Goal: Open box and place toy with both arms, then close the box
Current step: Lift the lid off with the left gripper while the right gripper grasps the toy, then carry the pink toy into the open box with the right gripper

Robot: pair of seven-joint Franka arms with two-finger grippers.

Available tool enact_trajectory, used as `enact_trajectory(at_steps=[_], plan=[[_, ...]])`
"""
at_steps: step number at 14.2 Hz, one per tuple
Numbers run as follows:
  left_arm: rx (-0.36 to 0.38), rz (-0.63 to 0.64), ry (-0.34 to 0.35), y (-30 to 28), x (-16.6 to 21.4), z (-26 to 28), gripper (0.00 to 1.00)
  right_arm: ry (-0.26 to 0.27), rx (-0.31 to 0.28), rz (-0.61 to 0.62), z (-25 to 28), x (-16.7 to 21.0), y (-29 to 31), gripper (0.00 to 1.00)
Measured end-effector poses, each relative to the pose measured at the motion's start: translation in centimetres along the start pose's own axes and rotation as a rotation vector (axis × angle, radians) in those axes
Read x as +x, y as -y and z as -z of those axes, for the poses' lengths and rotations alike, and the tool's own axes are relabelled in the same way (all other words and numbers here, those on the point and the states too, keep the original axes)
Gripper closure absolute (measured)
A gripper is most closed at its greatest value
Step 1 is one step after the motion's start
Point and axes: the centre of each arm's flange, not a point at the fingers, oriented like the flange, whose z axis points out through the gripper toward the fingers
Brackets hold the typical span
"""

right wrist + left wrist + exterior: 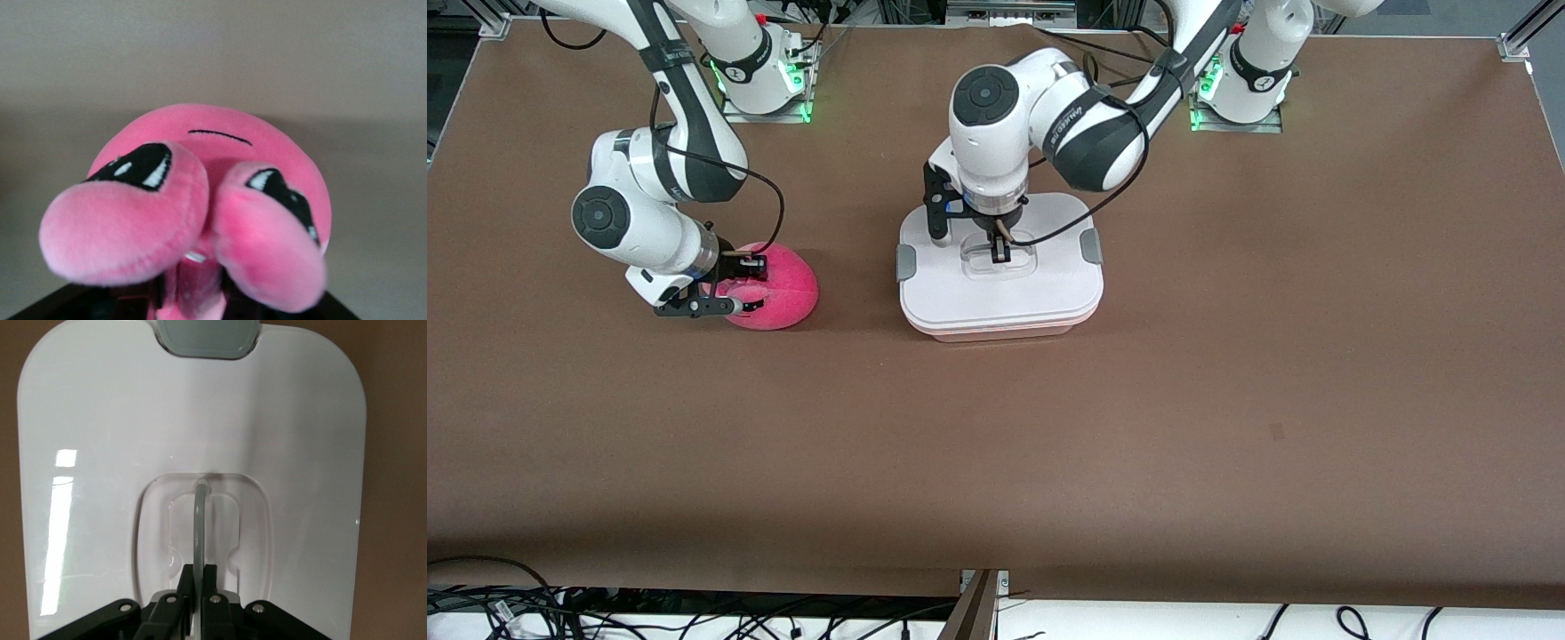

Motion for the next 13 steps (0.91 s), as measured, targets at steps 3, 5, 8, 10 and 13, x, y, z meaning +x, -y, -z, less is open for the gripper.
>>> enact_trajectory(at_steps=[3, 5, 8, 10, 13], plan=[[-0.007, 0.029, 0.03, 1.4, -1.3, 2.8, 0.93, -0.003, 0.003, 0.116, 2.8, 0.9, 0.5, 0.91], [-0.012, 0.066, 0.04, 4.5, -4.1, 4.2, 0.93, -0.017, 0.004, 0.258, 5.9, 1.8, 1.0, 0.91], [-0.063, 0.118, 0.028, 12.3, -12.3, 5.5, 0.93, -0.029, -0.043, 0.538, 11.3, 2.6, 3.3, 0.92], [-0.098, 0.11, 0.022, 17.7, -19.9, 6.3, 0.93, -0.04, -0.078, 0.722, 14.5, 2.6, 7.0, 0.92], [-0.138, 0.078, 0.017, 23.0, -30.3, 6.3, 0.93, -0.045, -0.104, 1.057, 16.7, 1.5, 13.6, 0.92]])
